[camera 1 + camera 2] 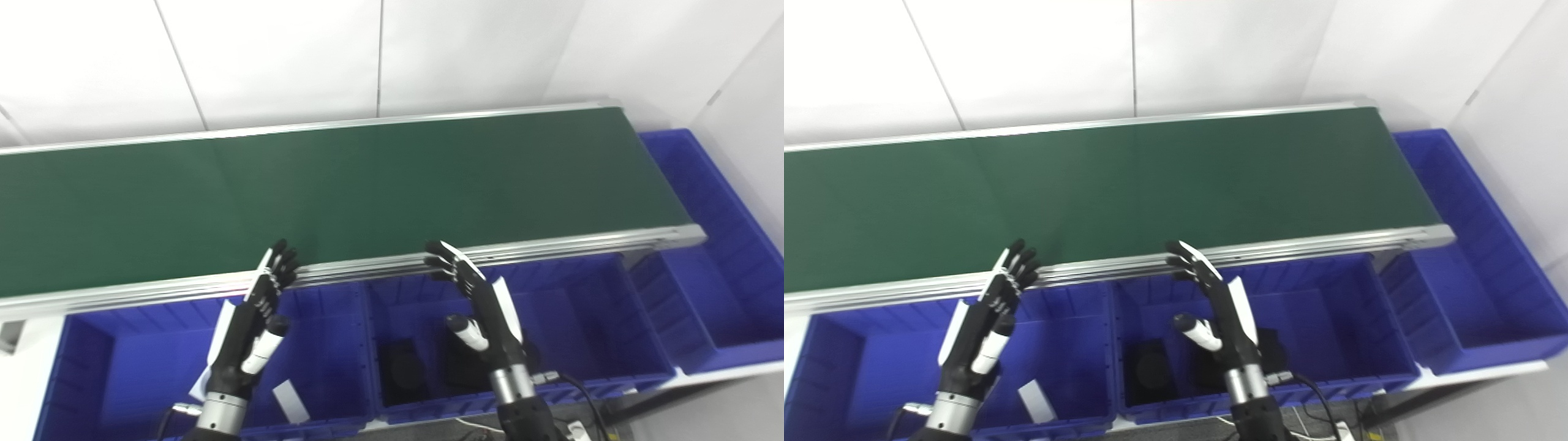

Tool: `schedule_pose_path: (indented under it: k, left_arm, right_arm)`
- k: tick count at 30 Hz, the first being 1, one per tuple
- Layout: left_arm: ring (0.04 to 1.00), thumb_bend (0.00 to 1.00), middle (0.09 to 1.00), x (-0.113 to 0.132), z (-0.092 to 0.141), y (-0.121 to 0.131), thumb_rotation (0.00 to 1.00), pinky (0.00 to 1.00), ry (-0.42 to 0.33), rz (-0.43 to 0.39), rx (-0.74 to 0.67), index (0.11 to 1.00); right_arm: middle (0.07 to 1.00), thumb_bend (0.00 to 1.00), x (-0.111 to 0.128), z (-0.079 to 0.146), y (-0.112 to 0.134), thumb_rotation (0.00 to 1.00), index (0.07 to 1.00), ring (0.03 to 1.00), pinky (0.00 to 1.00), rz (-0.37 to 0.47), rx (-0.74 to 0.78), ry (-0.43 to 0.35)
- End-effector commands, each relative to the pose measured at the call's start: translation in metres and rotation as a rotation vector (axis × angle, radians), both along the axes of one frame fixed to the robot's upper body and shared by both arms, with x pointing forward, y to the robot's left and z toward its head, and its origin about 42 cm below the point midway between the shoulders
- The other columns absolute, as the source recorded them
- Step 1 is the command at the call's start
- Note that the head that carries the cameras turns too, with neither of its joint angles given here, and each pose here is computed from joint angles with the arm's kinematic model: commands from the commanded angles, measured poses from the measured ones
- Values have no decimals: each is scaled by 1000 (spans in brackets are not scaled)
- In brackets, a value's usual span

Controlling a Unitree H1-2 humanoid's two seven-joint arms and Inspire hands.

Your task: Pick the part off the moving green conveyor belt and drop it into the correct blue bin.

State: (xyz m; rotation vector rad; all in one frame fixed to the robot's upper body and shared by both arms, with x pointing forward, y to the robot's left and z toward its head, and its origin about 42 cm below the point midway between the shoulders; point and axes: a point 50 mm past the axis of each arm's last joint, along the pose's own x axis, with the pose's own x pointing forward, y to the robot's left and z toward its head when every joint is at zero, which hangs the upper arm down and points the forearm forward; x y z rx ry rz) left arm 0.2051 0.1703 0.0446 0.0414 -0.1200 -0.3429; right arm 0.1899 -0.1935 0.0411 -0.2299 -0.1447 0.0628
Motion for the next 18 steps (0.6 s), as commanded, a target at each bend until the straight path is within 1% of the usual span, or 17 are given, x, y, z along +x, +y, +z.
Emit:
schedule_pose_path:
  k: [1,3,8,10,13,18]
  left_arm:
    - [905,712,936,3,9,-6,868,899,-65,3,-14,958]
    - [905,720,936,1,6,-6,876,890,-55,5,-12,952]
    - [904,743,934,-3,-1,-9,884,893,-27,4,-2,949]
    - [912,773,937,-3,-5,-10,867,931,-14,0,2,949]
    - [907,767,934,-3,-8,-12,867,919,-6,-2,11,948]
    - [910,786,930,-4,-12,-15,860,940,12,-2,2,942]
  right_arm:
    - [843,1000,1,7,1,982,832,799,727,6,26,-51]
    - [844,1000,-2,4,-1,967,830,807,736,11,28,-36]
    - [844,985,-6,-5,-5,967,826,808,738,22,-3,-7]
    - [836,990,-7,-7,-6,970,818,795,727,21,-11,0]
    - [837,984,-7,-10,-7,969,821,795,728,24,-15,8]
    - [845,998,-8,-12,-12,986,827,798,734,28,-5,24]
